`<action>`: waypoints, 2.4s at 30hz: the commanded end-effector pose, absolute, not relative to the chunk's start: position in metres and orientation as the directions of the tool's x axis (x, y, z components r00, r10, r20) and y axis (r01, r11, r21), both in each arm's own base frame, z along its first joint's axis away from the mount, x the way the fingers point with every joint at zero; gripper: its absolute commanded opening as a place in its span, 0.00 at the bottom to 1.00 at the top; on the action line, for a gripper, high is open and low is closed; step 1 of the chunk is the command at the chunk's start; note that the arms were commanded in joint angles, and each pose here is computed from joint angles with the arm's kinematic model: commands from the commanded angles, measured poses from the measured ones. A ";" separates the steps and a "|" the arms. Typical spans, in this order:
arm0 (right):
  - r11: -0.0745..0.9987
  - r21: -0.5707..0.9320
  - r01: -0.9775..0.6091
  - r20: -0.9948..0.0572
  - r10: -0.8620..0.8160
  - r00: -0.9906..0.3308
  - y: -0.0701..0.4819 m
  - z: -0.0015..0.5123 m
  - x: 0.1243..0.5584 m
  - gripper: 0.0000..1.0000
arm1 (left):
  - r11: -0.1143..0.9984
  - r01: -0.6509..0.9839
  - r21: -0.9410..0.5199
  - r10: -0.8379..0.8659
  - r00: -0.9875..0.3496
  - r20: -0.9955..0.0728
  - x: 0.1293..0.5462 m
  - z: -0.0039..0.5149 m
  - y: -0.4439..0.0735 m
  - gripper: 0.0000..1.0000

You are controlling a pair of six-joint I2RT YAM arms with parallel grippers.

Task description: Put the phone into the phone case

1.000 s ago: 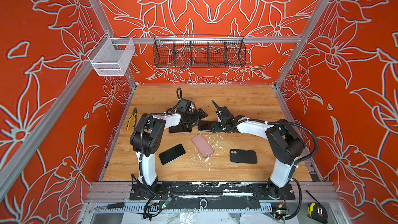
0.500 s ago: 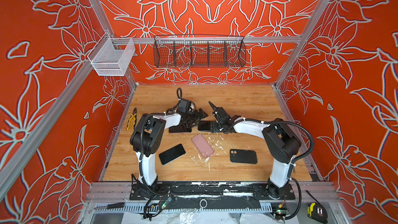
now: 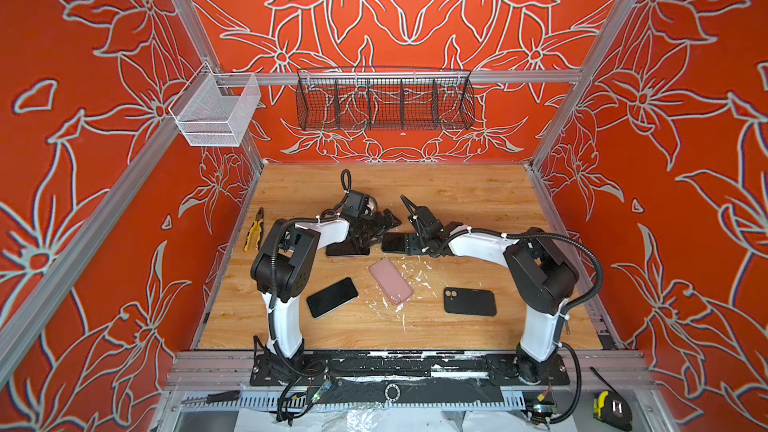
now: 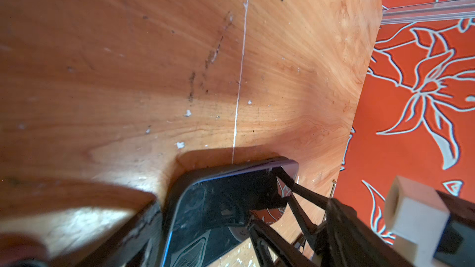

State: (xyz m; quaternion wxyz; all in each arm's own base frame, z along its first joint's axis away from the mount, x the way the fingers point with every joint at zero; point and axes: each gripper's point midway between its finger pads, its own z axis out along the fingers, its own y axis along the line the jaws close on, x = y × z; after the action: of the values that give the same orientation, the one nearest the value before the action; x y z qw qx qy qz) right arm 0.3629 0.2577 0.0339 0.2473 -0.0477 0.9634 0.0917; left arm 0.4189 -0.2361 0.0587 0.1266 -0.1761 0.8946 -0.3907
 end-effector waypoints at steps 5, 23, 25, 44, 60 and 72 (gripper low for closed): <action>0.959 0.214 -0.186 -0.458 -0.070 -0.886 0.257 0.061 0.353 0.76 | 0.628 -0.194 -0.754 -0.394 -0.914 -0.093 0.418 0.071 -0.241 0.97; 0.889 0.449 -0.089 -0.392 0.106 -0.914 0.230 0.067 0.356 0.75 | 0.654 -0.195 -0.731 -0.360 -0.930 -0.074 0.407 0.067 -0.239 0.97; 0.883 0.460 -0.088 -0.372 0.102 -0.923 0.231 0.061 0.354 0.74 | 0.650 -0.197 -0.734 -0.358 -0.931 -0.067 0.406 0.066 -0.240 0.98; 0.864 0.498 -0.072 -0.267 0.074 -0.961 0.244 0.015 0.346 0.70 | 0.640 -0.196 -0.743 -0.342 -0.939 -0.046 0.405 0.058 -0.247 0.97; 0.854 0.517 -0.051 -0.200 0.062 -0.978 0.247 -0.011 0.335 0.69 | 0.533 -0.059 -0.844 -0.287 -0.951 -0.115 0.411 0.086 -0.270 1.00; 0.871 0.490 -0.037 -0.172 0.055 -0.984 0.239 -0.023 0.328 0.69 | 0.419 0.086 -0.904 -0.230 -0.953 -0.197 0.402 0.127 -0.283 0.89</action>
State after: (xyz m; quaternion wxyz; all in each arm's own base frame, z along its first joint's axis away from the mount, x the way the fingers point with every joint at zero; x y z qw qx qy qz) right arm 0.3819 0.2542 0.0400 0.2108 -0.0105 0.9310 0.2978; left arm 0.4067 -0.2663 0.0831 0.1246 -0.0963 0.8607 -0.4842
